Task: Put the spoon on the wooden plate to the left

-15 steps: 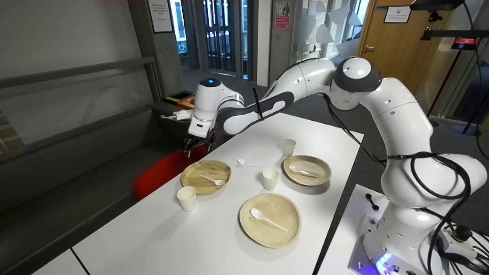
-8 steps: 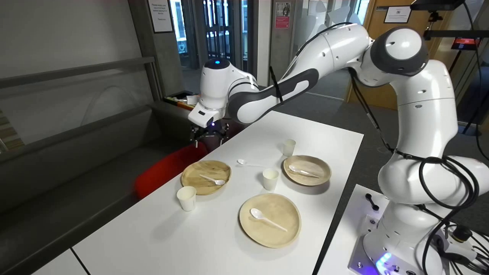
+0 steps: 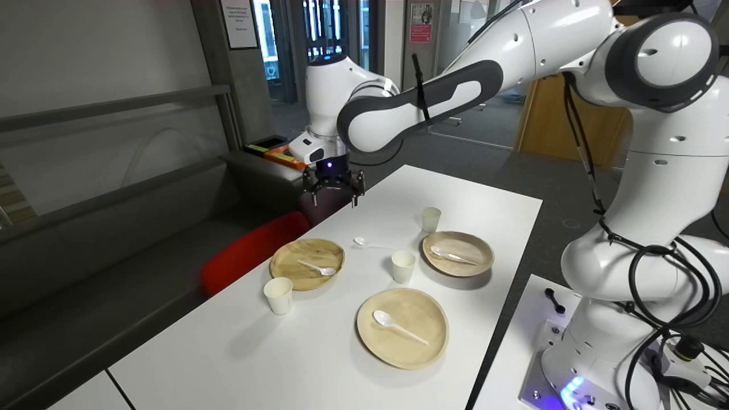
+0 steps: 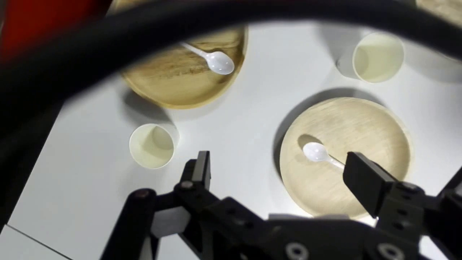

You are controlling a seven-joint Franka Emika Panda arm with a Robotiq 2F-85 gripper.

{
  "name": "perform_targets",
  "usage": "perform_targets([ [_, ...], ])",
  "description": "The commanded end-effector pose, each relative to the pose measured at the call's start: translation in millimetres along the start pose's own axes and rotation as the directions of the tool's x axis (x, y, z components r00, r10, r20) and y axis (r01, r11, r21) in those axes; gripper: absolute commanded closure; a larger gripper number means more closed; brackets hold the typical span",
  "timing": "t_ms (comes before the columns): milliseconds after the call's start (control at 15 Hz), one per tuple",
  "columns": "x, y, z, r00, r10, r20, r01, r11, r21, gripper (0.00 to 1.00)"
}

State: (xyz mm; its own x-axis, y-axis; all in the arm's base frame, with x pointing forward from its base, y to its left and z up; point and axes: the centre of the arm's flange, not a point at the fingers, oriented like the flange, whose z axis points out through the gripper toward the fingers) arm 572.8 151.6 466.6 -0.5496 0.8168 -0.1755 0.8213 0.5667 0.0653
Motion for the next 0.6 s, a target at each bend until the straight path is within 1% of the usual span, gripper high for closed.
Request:
perform_targets([
  [0,-1.0,-29.8,-10.6,0.987,0.159,0.025,-0.161,0.982,0.103,0.0],
  [200,-3.0,-37.7,-6.3,0.974,0.229,0.002,-0.226,0.961,0.159,0.0],
  [333,-6.2,-42.2,-4.4,0.96,0.276,-0.039,-0.266,0.949,0.171,0.0],
  [533,-18.9,-47.6,-3.1,0.891,0.436,-0.129,-0.417,0.896,0.15,0.0],
])
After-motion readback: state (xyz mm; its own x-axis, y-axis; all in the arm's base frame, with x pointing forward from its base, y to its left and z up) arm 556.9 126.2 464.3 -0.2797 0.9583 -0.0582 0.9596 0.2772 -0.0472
